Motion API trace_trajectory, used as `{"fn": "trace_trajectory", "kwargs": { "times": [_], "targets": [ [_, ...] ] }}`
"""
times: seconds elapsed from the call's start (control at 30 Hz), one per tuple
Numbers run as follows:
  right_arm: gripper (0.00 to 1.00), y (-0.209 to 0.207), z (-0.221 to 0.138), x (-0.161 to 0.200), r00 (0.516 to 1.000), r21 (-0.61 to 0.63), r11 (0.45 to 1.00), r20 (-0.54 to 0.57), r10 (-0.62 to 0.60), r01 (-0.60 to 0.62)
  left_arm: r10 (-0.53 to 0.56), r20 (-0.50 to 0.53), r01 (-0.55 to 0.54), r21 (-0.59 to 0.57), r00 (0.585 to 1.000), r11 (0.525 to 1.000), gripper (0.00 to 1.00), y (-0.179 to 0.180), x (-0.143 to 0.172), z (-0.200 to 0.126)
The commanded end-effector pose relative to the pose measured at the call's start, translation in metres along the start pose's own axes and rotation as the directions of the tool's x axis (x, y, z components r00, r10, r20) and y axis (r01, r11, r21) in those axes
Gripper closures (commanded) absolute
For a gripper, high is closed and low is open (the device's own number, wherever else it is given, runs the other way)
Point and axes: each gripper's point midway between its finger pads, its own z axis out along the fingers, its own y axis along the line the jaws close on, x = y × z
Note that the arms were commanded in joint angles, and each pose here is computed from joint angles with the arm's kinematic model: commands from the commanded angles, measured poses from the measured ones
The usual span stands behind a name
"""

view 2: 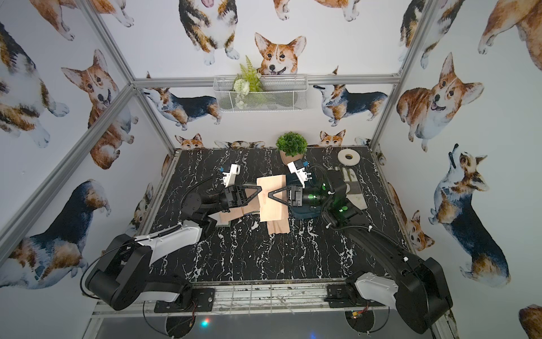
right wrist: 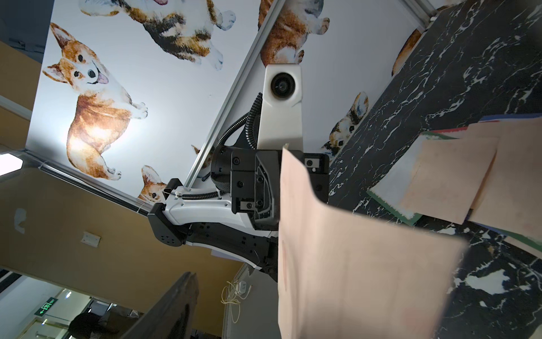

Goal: Take out the stationery paper from the storage box
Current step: Pick up the stationery paper from the storage box.

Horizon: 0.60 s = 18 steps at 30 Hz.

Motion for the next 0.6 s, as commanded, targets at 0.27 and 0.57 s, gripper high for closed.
{"fn": "trace_trajectory", "kwargs": {
  "times": [0.27,0.57],
  "targets": [
    [1.0,-0.031,-0.002,0.017,0.998,0.129,0.991,-0.042,0.049,-0.043,0.01,-0.026,-0.009,0.051,1.0,0.999,1.0,-0.018,0.001,0.002],
    [1.0,-0.048,-0.011,0.017,0.999,0.262,0.964,-0.015,0.045,-0.039,0.032,-0.042,-0.033,-0.016,0.999,0.999,1.0,-0.015,0.002,0.001]
  ]
}}
